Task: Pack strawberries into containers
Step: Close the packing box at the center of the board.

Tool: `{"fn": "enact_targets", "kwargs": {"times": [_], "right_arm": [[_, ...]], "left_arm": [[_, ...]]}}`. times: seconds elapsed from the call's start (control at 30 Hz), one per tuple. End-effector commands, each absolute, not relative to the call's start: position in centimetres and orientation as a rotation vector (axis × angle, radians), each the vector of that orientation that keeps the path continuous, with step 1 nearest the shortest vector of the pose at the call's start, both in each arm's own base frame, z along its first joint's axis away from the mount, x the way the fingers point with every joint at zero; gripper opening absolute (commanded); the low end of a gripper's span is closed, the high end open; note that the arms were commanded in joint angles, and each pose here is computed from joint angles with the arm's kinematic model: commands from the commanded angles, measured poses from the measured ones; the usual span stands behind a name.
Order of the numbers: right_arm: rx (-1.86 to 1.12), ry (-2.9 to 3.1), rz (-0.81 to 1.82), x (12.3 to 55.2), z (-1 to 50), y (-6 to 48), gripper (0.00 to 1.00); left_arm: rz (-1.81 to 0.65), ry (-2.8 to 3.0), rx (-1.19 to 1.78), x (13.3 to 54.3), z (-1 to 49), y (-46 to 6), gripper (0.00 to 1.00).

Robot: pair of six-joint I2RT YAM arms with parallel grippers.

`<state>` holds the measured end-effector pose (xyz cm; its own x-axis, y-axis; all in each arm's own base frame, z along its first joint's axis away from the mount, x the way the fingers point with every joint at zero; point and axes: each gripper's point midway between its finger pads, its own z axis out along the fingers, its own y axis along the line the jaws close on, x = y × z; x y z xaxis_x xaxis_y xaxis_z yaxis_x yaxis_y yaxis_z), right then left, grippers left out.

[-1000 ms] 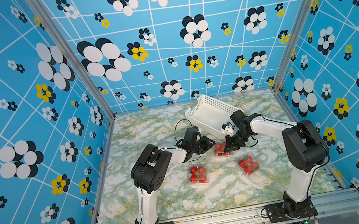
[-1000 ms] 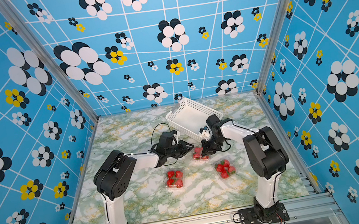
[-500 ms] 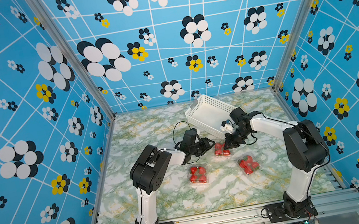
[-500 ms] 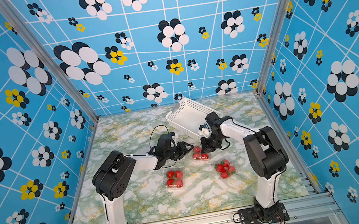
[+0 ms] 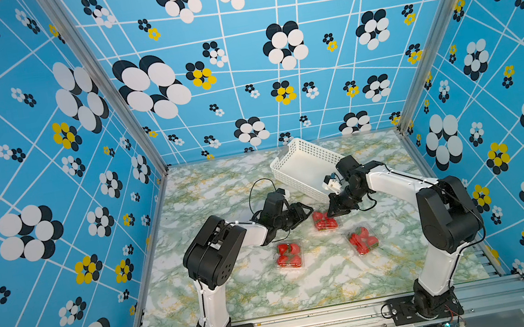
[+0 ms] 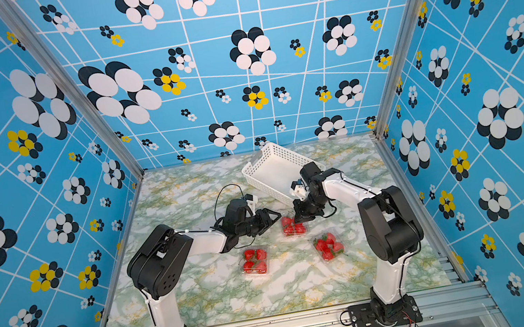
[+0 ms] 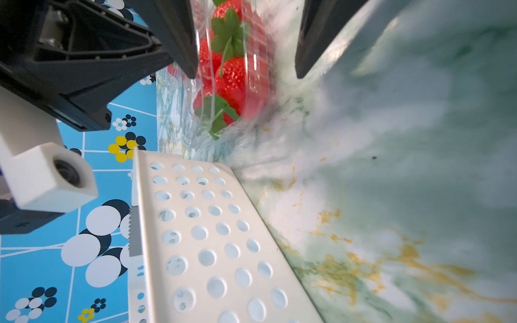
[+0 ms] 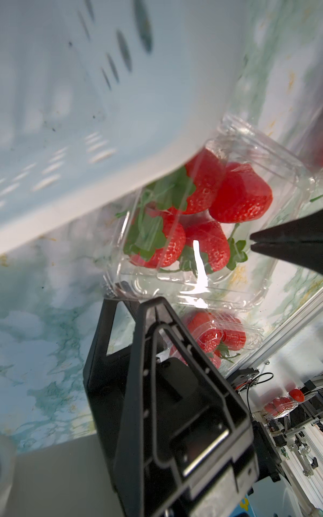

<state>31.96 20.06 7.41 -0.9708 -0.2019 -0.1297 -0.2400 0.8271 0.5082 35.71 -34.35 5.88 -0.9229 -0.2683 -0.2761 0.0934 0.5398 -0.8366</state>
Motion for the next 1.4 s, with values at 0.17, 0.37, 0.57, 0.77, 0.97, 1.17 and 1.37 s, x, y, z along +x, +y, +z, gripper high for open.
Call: {"fn": "enact_targets", "kwargs": {"times": [0.17, 0.37, 0.57, 0.77, 0.97, 1.17, 1.37], "right_arm": [[-0.352, 2.953, 0.852, 31.6, 7.0, 20.4, 0.03], [-0.338, 2.957, 0.871, 31.4, 6.2, 20.7, 0.02], [-0.335, 2.97, 0.856, 31.2, 5.8, 20.7, 0.02], [-0.316, 2.982, 0.833, 31.3, 5.5, 20.5, 0.02], [-0.295, 2.997, 0.821, 31.1, 5.0, 20.4, 0.01], [-0.285, 3.001, 0.819, 31.2, 4.8, 20.4, 0.01], [-0.281, 2.997, 0.82, 31.4, 4.8, 20.4, 0.01]], "left_arm": [[-1.357, 2.394, -0.117, 35.3, 7.1, -34.8, 0.58], [-1.359, 2.435, -0.087, 33.2, 6.2, -35.4, 0.59], [-1.349, 2.434, -0.098, 32.2, 5.9, -34.6, 0.59], [-1.38, 2.451, -0.09, 31.2, 5.3, -34.9, 0.58], [-1.422, 2.459, -0.072, 30.2, 5.0, -35.8, 0.58], [-1.421, 2.468, -0.046, 29.9, 5.2, -36.1, 0.56], [-1.436, 2.488, -0.03, 29.2, 4.8, -36.8, 0.52]]}}
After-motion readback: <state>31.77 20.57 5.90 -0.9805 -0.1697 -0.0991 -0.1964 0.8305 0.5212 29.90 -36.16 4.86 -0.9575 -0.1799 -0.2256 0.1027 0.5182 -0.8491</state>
